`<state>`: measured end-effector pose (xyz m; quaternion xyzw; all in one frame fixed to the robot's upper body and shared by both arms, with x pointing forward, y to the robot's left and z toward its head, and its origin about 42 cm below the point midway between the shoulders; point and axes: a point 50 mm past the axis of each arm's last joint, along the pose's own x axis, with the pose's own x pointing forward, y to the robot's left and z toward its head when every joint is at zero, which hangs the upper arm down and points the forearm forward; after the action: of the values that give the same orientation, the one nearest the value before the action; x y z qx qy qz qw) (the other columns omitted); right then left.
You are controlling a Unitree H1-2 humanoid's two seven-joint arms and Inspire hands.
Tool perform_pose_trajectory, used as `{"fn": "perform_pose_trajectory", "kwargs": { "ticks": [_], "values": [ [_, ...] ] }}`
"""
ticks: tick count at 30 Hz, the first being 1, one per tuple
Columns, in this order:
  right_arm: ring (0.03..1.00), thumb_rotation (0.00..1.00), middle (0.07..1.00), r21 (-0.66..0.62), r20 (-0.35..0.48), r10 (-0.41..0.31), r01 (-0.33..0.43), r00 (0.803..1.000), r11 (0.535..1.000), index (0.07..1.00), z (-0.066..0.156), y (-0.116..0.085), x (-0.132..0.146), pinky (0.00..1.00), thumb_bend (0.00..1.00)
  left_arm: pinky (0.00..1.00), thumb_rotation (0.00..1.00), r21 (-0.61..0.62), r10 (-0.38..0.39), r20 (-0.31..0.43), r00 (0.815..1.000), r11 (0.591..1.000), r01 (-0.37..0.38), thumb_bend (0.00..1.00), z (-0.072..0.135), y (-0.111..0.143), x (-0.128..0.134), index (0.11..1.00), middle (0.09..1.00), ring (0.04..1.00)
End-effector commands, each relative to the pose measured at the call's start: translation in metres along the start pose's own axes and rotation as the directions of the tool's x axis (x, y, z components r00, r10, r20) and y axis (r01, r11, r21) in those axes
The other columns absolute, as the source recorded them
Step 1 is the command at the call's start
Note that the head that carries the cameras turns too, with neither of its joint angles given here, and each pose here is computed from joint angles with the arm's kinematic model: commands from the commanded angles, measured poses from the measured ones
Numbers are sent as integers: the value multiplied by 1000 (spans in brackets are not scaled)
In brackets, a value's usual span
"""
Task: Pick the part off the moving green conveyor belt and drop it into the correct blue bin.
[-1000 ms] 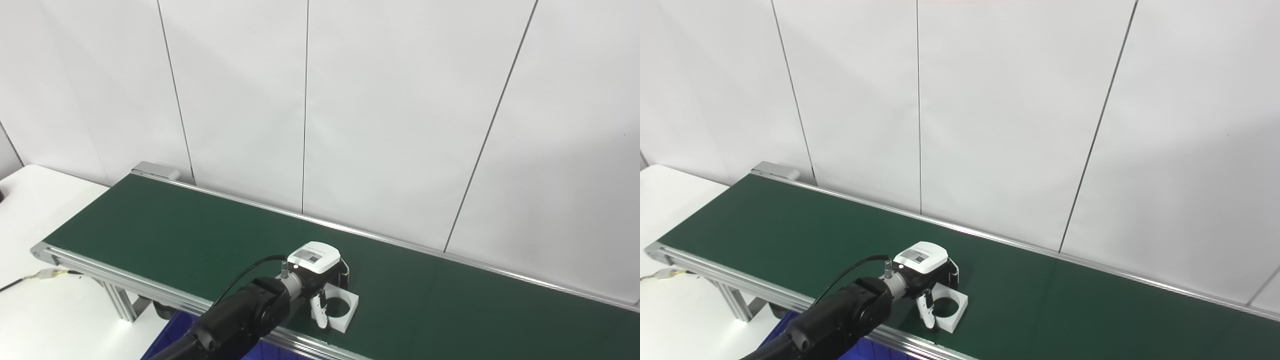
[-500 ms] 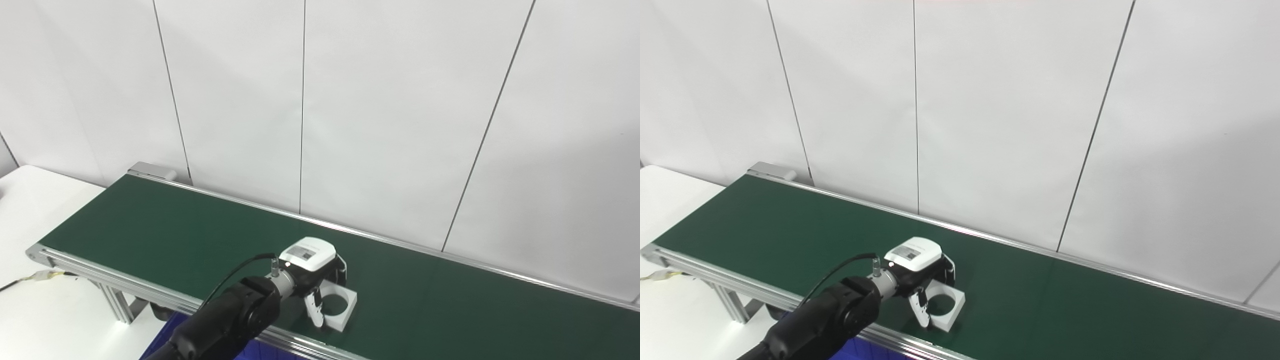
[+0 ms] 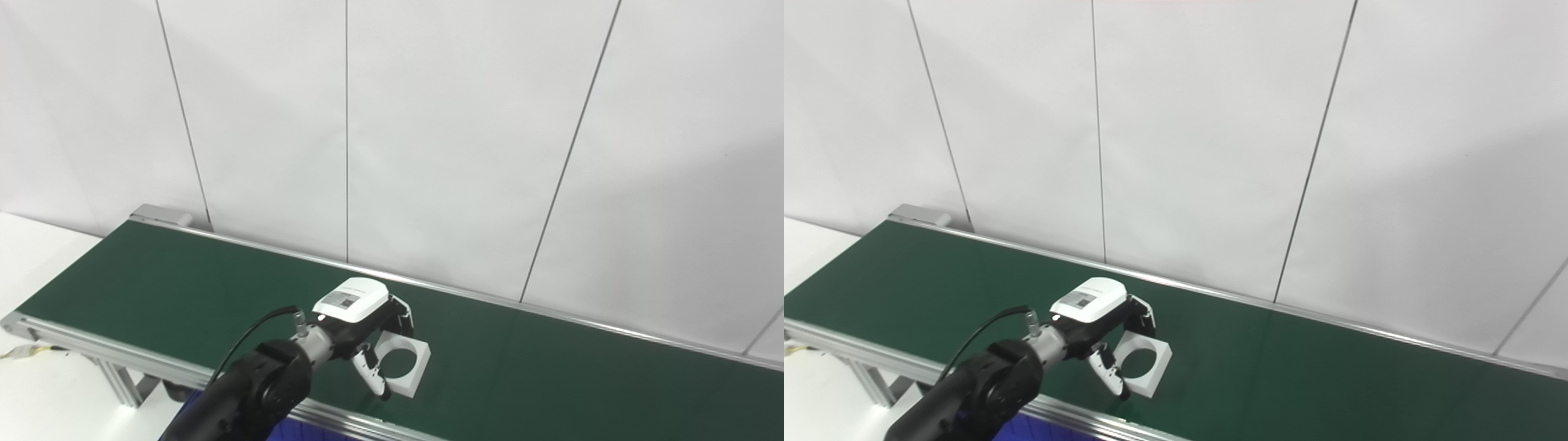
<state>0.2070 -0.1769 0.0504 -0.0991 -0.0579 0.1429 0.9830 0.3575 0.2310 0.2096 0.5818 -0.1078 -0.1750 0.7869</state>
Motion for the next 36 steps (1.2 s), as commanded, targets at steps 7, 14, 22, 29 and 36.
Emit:
{"fn": "perform_pose_trajectory", "kwargs": {
  "ticks": [7, 14, 22, 29, 36],
  "values": [
    [798, 233, 812, -7, 47, 0, 1, 999, 1000, 861, 15, -2, 4, 730, 586, 760, 0, -85, 97, 87, 991, 992, -90, 522, 13, 30, -20, 511, 468, 562],
    [803, 288, 814, 0, 35, 0, 0, 999, 1000, 865, 15, 0, 5, 732, 608, 746, 0, -198, 143, 145, 979, 974, -113, 522, 17, 38, -42, 510, 465, 542],
    [805, 462, 822, 11, 9, -5, 5, 1000, 1000, 876, 12, 0, 8, 736, 693, 715, 0, -286, 176, 194, 965, 951, -116, 522, 23, 36, -64, 516, 454, 496],
    [801, 551, 818, -2, 6, -9, 9, 1000, 1000, 874, 16, -2, 10, 732, 741, 743, 0, -374, 146, 208, 967, 926, -59, 522, 22, 25, -87, 512, 457, 515],
    [801, 532, 813, 0, 4, -12, 12, 1000, 1000, 874, 20, -3, 12, 737, 734, 751, 0, -385, 111, 188, 976, 922, -31, 523, 17, 18, -108, 514, 451, 524]
  ]
}}
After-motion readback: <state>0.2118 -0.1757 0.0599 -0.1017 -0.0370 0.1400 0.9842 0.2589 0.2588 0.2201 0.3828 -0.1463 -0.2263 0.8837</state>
